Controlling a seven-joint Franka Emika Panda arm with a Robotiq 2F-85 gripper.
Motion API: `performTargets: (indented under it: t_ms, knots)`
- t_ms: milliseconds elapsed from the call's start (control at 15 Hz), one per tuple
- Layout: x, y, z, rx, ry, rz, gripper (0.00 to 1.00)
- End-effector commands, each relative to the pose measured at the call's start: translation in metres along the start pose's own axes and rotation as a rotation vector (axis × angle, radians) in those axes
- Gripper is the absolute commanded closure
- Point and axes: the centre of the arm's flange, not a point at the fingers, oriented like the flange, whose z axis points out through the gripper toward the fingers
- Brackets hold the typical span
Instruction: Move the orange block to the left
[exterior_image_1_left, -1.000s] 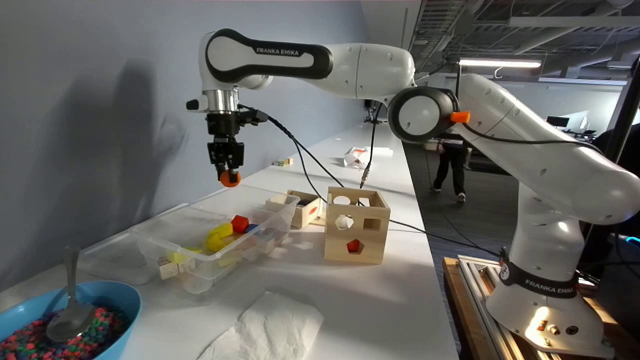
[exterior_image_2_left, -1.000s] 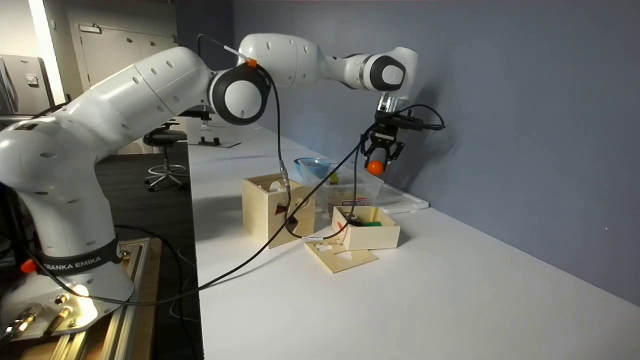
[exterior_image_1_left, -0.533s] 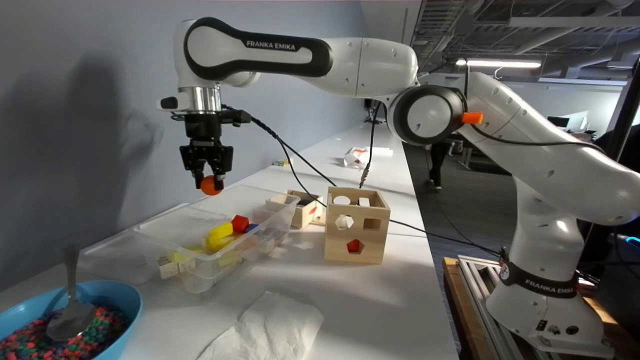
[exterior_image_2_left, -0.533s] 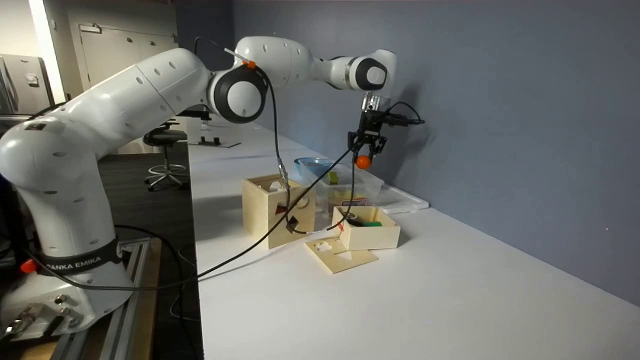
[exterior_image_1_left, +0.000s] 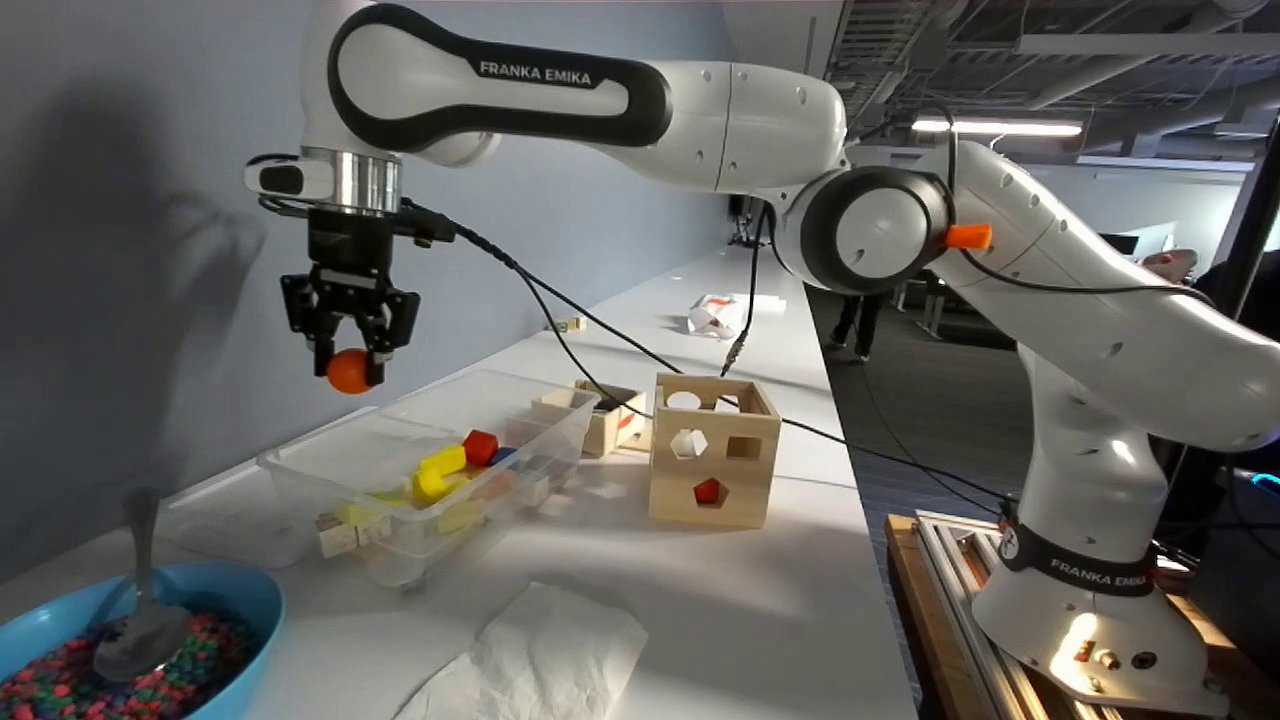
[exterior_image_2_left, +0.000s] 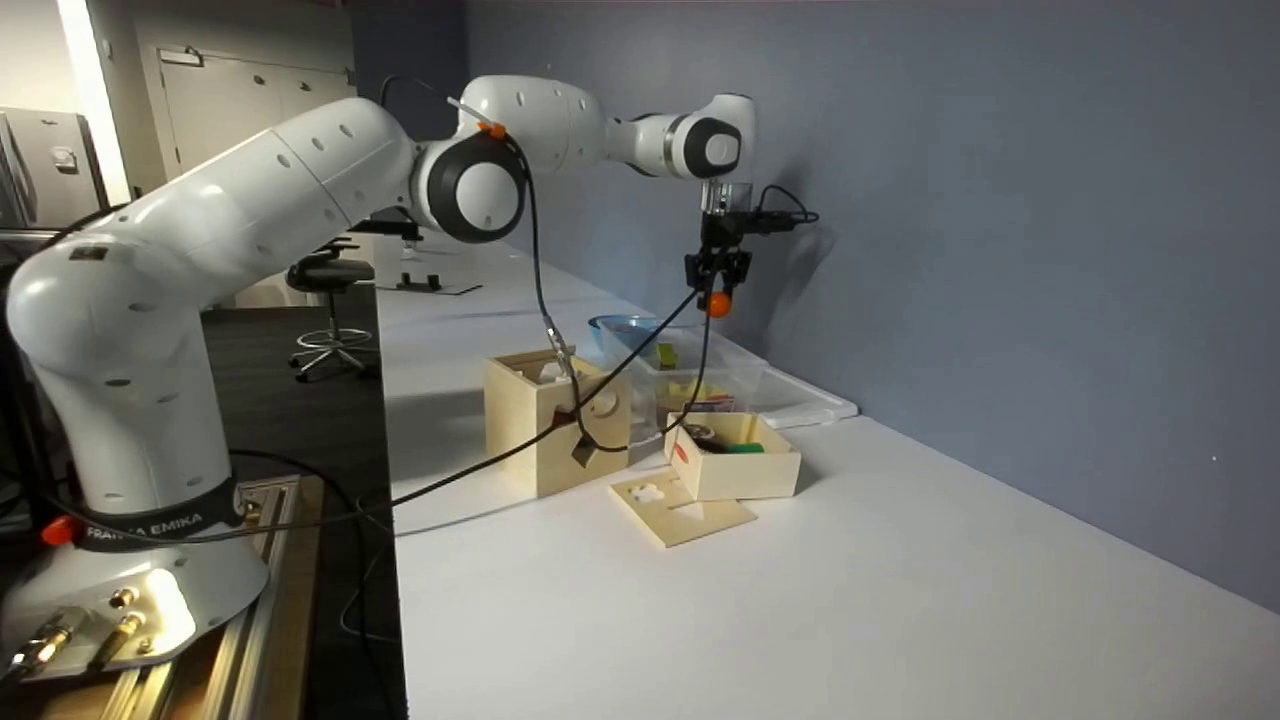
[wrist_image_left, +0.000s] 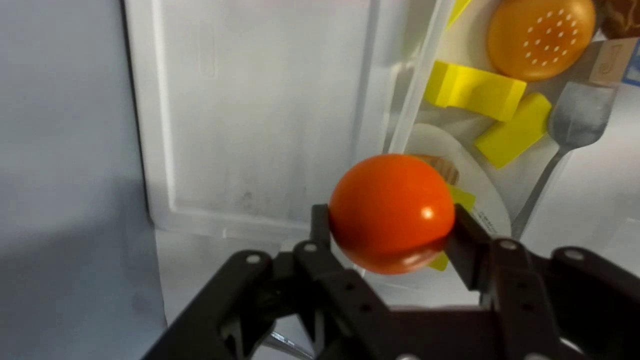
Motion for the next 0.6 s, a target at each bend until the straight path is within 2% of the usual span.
performTargets:
  t_ms: [0, 267, 533]
  knots:
    - [0.009, -0.04, -0.003, -0.02, 0.048, -0.088, 0.67]
    - [0.01, -0.044, -0.003, 0.061, 0.125, -0.134, 0.67]
    - [0.008, -0.053, 0.001, 0.158, 0.14, -0.161, 0.67]
